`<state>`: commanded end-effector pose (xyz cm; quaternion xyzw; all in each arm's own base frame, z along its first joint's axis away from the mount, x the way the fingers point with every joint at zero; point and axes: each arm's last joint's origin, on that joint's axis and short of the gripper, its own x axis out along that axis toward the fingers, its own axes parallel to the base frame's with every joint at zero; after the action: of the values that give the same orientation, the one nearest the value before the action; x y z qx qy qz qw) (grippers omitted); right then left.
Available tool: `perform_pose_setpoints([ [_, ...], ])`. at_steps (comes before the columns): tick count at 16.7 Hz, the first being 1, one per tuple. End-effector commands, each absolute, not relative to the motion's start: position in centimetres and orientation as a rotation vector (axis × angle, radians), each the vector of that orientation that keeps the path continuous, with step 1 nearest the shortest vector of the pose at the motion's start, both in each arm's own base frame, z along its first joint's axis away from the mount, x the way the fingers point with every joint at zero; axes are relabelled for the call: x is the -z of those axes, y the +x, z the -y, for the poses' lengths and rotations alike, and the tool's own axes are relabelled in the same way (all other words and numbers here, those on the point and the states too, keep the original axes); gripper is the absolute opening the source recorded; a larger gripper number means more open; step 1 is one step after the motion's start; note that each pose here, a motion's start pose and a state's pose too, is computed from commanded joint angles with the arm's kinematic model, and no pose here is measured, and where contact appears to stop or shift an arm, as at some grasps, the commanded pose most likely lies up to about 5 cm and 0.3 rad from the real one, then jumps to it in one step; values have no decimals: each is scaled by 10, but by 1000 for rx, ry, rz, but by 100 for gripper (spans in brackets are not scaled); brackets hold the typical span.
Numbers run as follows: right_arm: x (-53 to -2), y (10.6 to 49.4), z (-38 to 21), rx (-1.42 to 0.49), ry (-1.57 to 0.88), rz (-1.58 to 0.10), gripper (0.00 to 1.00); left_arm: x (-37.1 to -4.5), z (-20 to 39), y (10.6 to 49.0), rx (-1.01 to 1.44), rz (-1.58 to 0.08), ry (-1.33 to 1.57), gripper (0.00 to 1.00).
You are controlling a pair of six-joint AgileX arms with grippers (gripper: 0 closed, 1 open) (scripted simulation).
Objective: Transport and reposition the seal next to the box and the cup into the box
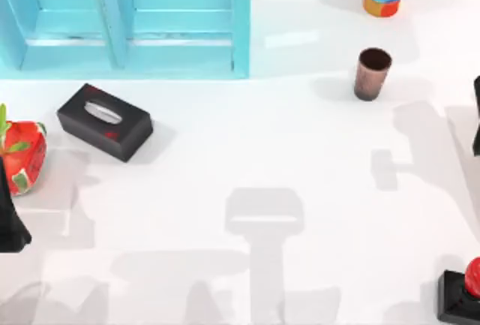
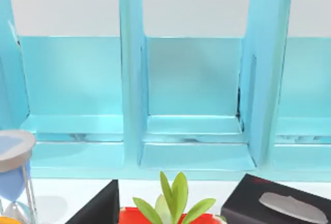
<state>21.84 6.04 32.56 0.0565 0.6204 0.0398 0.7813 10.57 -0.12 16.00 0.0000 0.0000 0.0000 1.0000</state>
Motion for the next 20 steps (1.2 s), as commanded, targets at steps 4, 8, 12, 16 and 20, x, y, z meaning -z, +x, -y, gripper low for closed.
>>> perform_pose_setpoints([
  [4,-335,302,-80,-53,100,-1358,100,-160,1,106,0,0,0,100],
  [8,-308,396,-100,-27,66,-1368,100,-160,1,106,0,0,0,100],
  [12,-260,460,-113,-7,32,-1371,100,-160,1,106,0,0,0,100],
  [16,-229,486,-117,7,9,-1372,100,-160,1,106,0,0,0,100],
  [20,-225,489,-117,8,7,-1372,100,-160,1,106,0,0,0,100],
])
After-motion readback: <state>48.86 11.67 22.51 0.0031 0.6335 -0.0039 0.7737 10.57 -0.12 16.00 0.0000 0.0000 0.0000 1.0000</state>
